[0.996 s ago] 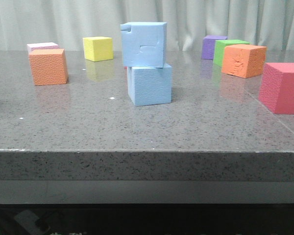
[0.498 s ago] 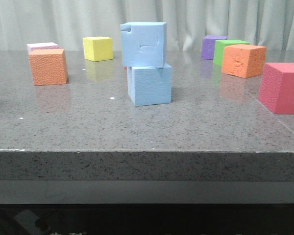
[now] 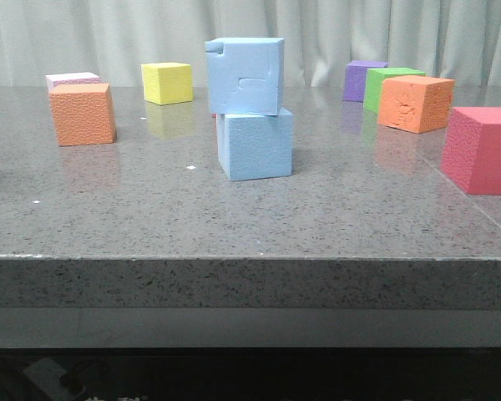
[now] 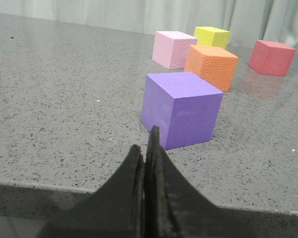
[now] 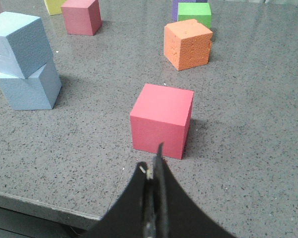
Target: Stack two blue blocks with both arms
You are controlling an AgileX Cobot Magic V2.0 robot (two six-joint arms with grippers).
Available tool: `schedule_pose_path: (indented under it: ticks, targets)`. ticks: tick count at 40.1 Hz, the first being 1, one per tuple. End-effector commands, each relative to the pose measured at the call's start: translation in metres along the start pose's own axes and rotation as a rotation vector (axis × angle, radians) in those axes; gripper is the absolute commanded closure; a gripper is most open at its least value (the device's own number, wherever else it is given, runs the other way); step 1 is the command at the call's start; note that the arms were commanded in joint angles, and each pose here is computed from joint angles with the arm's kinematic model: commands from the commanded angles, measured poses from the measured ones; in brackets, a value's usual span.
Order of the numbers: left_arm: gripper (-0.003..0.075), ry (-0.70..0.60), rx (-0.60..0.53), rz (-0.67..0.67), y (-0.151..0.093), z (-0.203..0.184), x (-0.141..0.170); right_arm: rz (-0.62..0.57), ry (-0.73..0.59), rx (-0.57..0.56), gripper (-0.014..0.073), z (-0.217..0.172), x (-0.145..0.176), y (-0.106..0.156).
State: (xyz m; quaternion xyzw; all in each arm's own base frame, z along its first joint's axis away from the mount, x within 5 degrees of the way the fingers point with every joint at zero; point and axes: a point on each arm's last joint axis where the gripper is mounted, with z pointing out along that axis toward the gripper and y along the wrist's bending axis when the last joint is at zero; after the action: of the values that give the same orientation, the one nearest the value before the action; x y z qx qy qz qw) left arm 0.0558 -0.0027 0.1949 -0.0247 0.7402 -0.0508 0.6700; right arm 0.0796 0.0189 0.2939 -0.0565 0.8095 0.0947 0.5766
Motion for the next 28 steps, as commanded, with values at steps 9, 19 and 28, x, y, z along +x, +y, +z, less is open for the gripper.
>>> schedule_pose_path:
  ticks: [9,19,28]
  targets:
    - [0.0738,-0.07,0.004,-0.01,0.001,0.0,0.004,-0.027,-0.105,0.01,0.0698,-0.003,-0.015,0.0]
    - [0.0738,-0.07,0.004,-0.01,0.001,0.0,0.004,-0.054,-0.198,0.039,0.0698,-0.008,0.009,-0.005]
    - [0.0738,-0.07,0.004,-0.01,0.001,0.0,0.004,-0.028,-0.29,0.169,0.0698,-0.007,0.051,-0.016]
